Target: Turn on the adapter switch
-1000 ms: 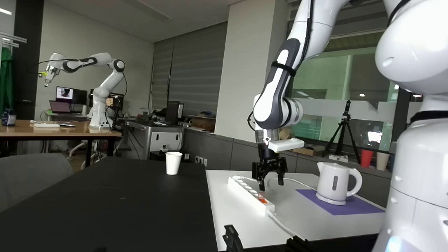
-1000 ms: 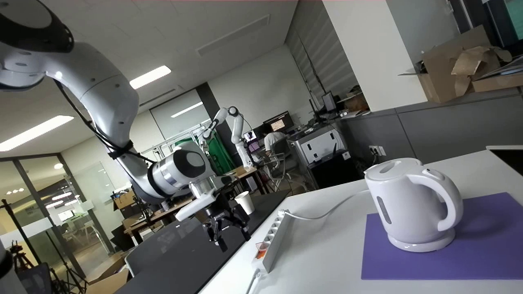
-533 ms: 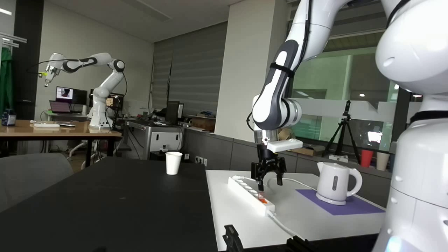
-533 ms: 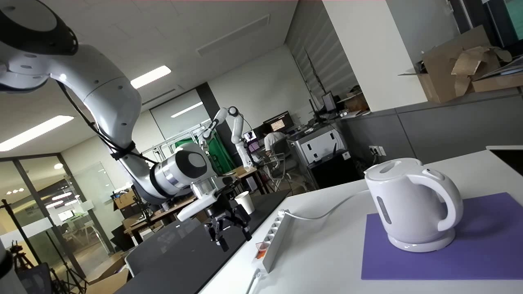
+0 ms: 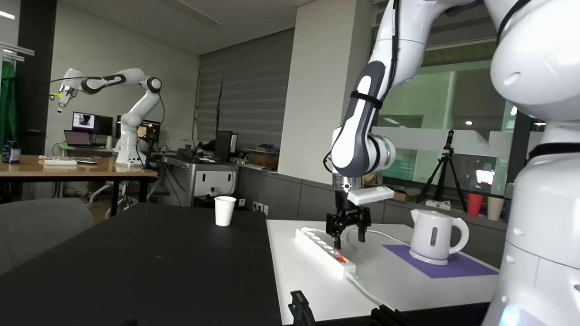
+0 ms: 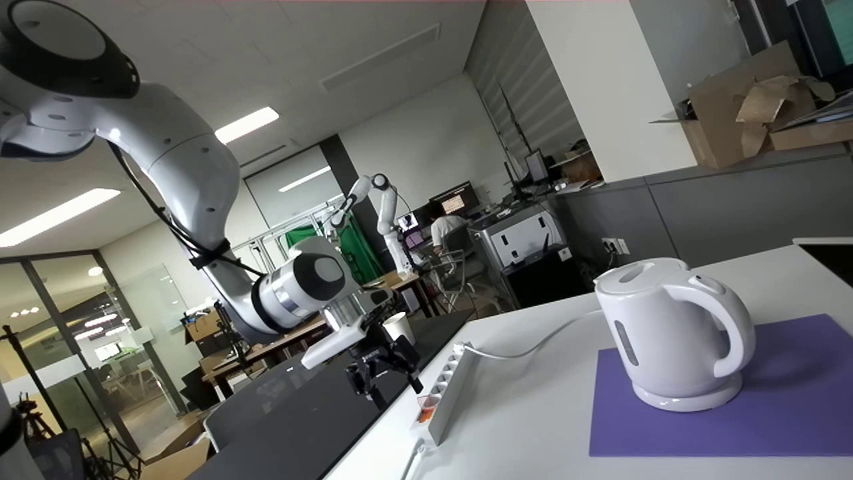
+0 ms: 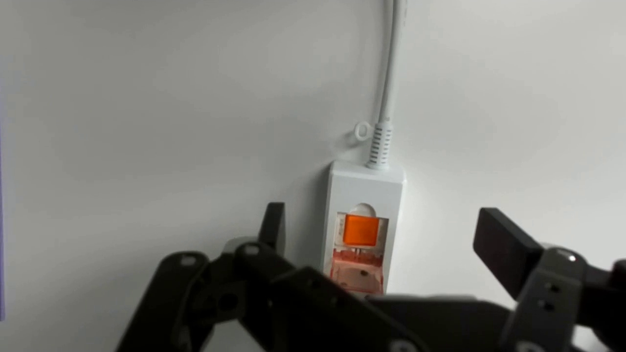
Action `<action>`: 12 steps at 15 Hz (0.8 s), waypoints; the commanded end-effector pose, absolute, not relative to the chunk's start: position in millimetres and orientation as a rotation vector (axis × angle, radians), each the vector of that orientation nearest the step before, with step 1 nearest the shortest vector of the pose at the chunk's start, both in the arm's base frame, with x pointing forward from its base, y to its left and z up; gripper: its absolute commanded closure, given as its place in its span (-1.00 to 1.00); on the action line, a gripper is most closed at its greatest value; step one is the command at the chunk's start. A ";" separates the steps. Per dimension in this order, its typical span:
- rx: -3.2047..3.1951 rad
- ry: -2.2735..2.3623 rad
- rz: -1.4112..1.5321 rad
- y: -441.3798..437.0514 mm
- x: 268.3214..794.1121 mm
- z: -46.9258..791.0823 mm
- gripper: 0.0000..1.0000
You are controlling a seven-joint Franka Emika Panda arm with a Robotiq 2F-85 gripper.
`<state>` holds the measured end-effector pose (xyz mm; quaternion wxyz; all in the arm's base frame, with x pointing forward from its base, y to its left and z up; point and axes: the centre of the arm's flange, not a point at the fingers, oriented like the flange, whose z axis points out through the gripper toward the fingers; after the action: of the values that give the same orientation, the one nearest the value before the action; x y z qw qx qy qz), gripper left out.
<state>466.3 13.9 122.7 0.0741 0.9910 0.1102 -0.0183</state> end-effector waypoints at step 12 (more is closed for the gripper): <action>2.941 0.212 0.092 12.0 474.7 89.3 1.00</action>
<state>470.5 5.3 95.0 0.0821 0.9931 0.0809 0.0205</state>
